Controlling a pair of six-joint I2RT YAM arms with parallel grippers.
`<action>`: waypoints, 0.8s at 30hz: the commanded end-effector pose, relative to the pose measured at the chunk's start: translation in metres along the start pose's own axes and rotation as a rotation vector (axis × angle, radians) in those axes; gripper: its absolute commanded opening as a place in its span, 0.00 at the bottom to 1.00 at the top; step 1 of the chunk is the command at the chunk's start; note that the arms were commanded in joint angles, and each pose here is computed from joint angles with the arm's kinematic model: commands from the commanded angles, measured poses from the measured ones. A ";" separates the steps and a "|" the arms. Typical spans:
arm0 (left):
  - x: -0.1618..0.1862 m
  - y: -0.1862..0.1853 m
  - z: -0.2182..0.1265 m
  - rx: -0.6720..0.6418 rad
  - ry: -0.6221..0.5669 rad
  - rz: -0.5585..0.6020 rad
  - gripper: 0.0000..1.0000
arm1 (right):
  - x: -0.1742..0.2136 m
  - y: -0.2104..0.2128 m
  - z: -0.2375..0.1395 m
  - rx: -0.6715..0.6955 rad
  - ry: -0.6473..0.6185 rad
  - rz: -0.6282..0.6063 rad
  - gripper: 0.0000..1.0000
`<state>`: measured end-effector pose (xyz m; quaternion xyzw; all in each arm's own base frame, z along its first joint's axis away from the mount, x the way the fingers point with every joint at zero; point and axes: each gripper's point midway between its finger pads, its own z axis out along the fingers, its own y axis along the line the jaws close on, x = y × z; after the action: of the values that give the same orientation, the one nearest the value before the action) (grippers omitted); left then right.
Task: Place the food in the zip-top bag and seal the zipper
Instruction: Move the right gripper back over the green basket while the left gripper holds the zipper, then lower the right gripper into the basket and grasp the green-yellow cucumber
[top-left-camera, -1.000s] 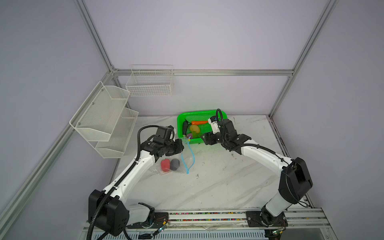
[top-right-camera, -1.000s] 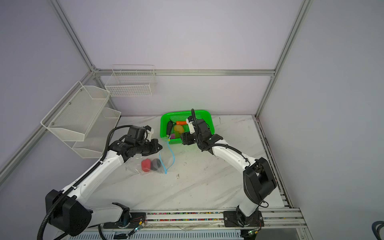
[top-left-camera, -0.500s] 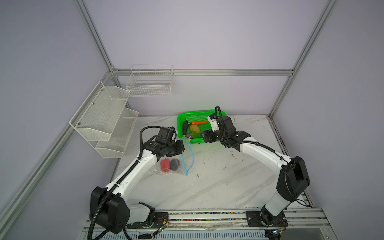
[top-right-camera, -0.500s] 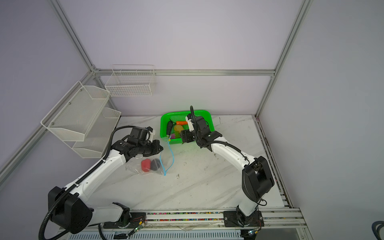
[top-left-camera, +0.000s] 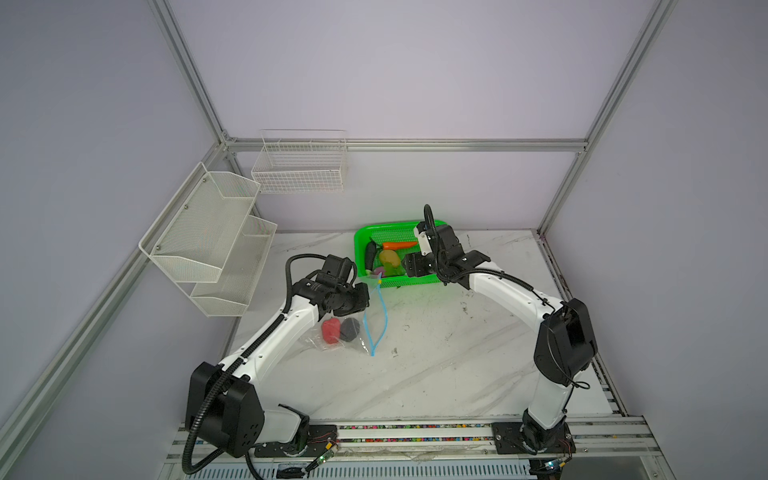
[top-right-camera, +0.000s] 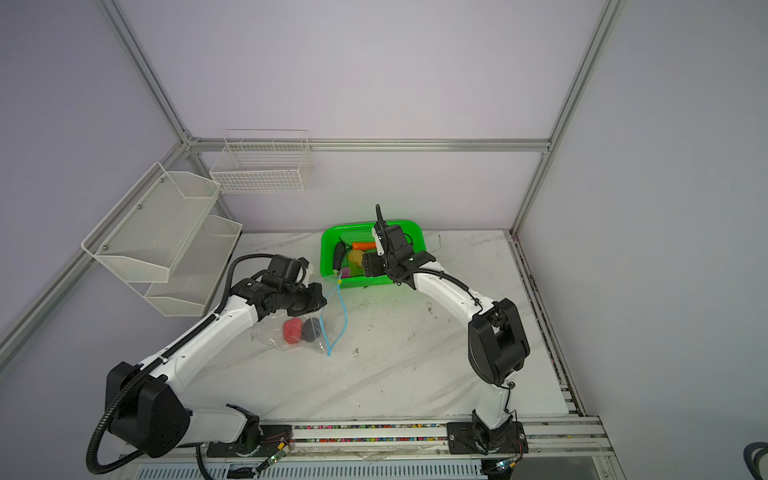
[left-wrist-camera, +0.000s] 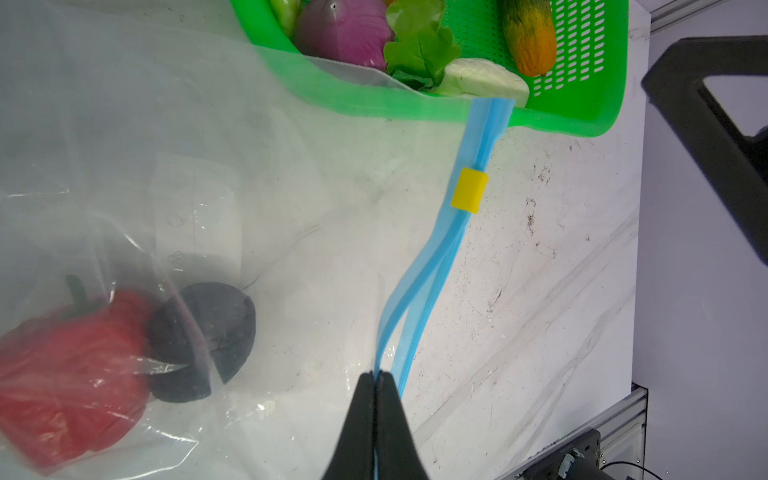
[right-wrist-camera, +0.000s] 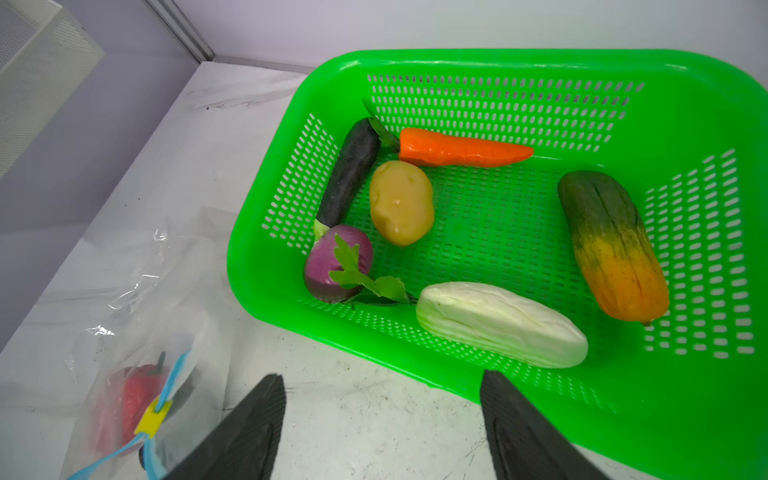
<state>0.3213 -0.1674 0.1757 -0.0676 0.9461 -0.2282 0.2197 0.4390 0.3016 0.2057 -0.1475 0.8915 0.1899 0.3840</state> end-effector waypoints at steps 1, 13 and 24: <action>-0.022 -0.019 -0.016 0.035 -0.067 0.046 0.00 | -0.006 -0.010 0.003 0.046 0.009 -0.017 0.77; -0.023 -0.020 -0.015 0.047 -0.077 0.053 0.00 | -0.007 -0.026 0.010 0.102 0.021 -0.027 0.77; -0.034 -0.030 -0.011 0.085 -0.101 0.050 0.00 | -0.022 -0.057 0.028 0.211 0.023 -0.058 0.77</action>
<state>0.3285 -0.1699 0.1732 -0.0633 0.9448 -0.2287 0.2260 0.4852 0.2789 0.1978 -0.1328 0.9008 0.1158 0.3969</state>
